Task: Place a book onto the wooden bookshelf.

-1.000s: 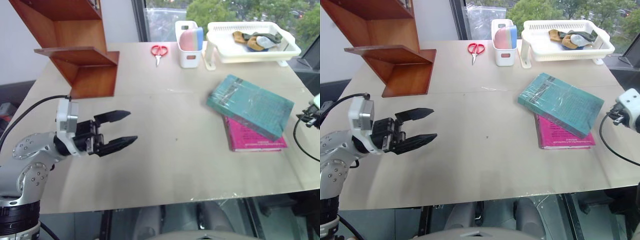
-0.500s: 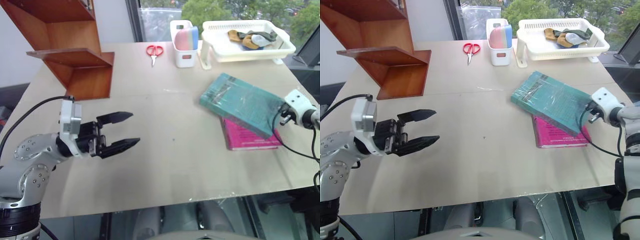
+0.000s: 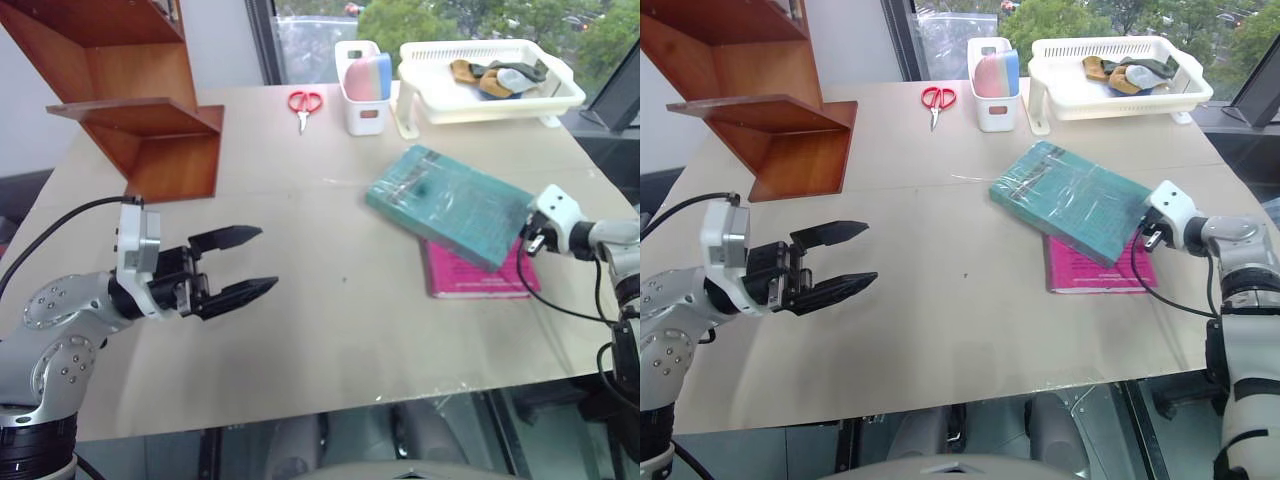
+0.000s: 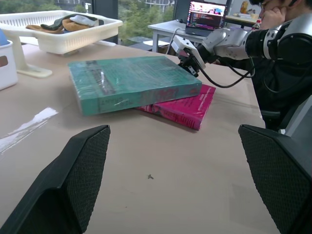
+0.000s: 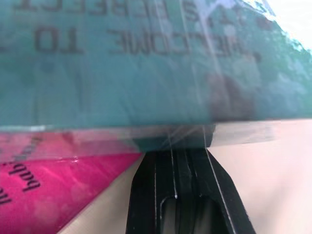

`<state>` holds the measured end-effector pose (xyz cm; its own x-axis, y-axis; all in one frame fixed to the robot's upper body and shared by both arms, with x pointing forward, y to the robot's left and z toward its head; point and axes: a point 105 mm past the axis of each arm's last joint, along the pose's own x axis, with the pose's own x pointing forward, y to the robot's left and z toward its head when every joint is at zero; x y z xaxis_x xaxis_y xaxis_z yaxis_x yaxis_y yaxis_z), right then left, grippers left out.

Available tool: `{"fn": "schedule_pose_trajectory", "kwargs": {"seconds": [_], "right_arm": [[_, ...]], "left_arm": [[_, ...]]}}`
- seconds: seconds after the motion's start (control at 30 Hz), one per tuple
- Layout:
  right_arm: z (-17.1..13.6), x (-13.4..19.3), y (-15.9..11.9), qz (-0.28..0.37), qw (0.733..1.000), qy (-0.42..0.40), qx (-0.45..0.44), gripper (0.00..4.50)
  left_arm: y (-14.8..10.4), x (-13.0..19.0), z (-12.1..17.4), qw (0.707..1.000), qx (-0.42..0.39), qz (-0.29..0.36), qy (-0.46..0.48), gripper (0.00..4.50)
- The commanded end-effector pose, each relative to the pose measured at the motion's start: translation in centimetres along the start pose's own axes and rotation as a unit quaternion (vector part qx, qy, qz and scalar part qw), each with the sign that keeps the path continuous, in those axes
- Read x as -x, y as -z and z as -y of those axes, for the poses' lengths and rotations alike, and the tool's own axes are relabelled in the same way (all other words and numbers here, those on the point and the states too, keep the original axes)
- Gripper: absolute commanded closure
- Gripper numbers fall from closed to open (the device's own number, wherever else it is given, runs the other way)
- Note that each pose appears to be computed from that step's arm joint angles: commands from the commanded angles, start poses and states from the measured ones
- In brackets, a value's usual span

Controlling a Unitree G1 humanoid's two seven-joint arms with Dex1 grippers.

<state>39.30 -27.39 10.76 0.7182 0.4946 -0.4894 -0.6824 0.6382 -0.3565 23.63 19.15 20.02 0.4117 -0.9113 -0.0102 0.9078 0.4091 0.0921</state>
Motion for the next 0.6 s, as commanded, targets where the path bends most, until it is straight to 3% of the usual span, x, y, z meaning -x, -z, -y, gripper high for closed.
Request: {"fn": "schedule_pose_trajectory", "kwargs": {"seconds": [0.03, 0.6], "right_arm": [[-1.2, -1.0, -1.2, 0.032, 0.999, -0.030, 0.009, 4.46], [-6.1, -4.2, -3.9, 0.115, 0.988, -0.106, 0.005, 4.46]], "left_arm": [[-1.0, 0.0, 0.3, 1.000, -0.025, 0.010, 0.004, 0.00], [-0.4, 0.3, 0.1, 0.999, -0.030, -0.004, -0.013, 0.00]]}}
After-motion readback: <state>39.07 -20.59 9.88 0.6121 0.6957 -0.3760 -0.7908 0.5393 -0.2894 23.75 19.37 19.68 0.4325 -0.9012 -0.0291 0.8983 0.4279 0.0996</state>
